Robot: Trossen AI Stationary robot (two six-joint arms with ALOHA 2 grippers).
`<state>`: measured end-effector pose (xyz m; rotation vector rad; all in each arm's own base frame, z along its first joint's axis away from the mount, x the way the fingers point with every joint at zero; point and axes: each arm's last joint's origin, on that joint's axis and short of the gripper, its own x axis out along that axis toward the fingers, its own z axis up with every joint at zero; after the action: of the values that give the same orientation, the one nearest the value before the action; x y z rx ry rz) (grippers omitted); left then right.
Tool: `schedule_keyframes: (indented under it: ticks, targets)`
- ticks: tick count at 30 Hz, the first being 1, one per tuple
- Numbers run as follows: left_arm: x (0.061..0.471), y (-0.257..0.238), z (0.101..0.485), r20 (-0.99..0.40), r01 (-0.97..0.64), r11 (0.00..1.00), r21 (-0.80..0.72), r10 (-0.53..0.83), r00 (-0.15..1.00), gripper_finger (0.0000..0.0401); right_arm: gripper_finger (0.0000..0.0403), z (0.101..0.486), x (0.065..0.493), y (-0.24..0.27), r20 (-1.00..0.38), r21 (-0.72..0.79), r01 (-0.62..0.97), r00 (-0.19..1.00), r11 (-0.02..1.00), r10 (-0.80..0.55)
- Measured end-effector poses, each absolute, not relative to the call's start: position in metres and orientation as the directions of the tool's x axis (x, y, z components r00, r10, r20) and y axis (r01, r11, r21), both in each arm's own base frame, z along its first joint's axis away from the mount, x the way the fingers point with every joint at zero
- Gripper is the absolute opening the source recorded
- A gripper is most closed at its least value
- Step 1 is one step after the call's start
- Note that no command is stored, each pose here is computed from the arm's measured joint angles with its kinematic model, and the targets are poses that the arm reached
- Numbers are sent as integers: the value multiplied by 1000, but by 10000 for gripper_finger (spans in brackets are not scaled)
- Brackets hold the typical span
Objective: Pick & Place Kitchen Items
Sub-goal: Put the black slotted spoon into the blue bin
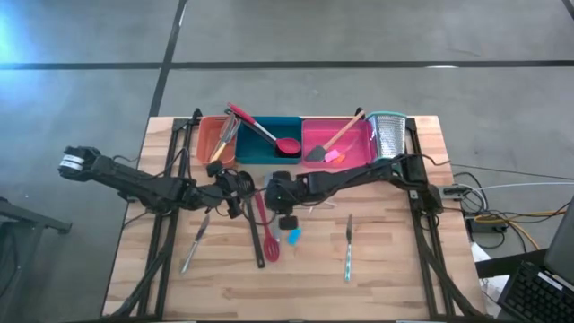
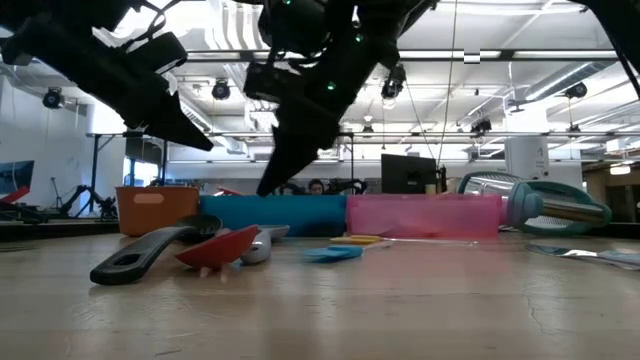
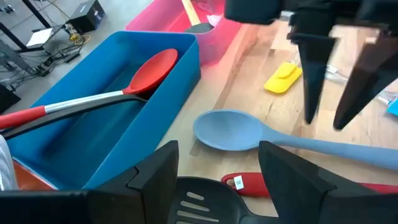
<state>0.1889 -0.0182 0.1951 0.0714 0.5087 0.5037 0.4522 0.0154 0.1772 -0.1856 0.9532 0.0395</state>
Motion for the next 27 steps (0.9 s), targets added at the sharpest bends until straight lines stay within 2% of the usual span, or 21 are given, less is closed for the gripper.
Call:
schedule_keyframes:
  ticks: [3,6,8,10,12,16,22,27]
  targets:
    - [188,-17,198,-431,-468,861,199,506,747,227,83,180,452,18,-826,-286,-346,562,893,-47]
    - [188,-17,208,-398,-493,856,154,510,762,227,75,180,451,19,-829,-408,-550,557,729,-45]
    - [186,-17,213,-381,-506,854,122,511,770,227,71,181,452,18,-826,-468,-622,560,628,-61]
    - [184,-16,216,-369,-512,853,101,510,777,227,67,183,454,18,-815,-506,-637,574,582,-80]
    - [182,-16,217,-364,-514,853,94,510,780,227,64,184,455,19,-808,-510,-626,584,590,-80]
    - [177,-16,210,-429,-454,876,163,477,767,227,60,183,453,17,-815,-490,-541,563,683,-139]
    - [177,-20,201,-602,-89,898,430,359,713,227,59,191,434,8,-821,-555,-424,416,715,-391]
    - [188,-25,198,-671,117,873,473,271,690,227,54,205,420,1,-837,-523,-291,355,801,-417]
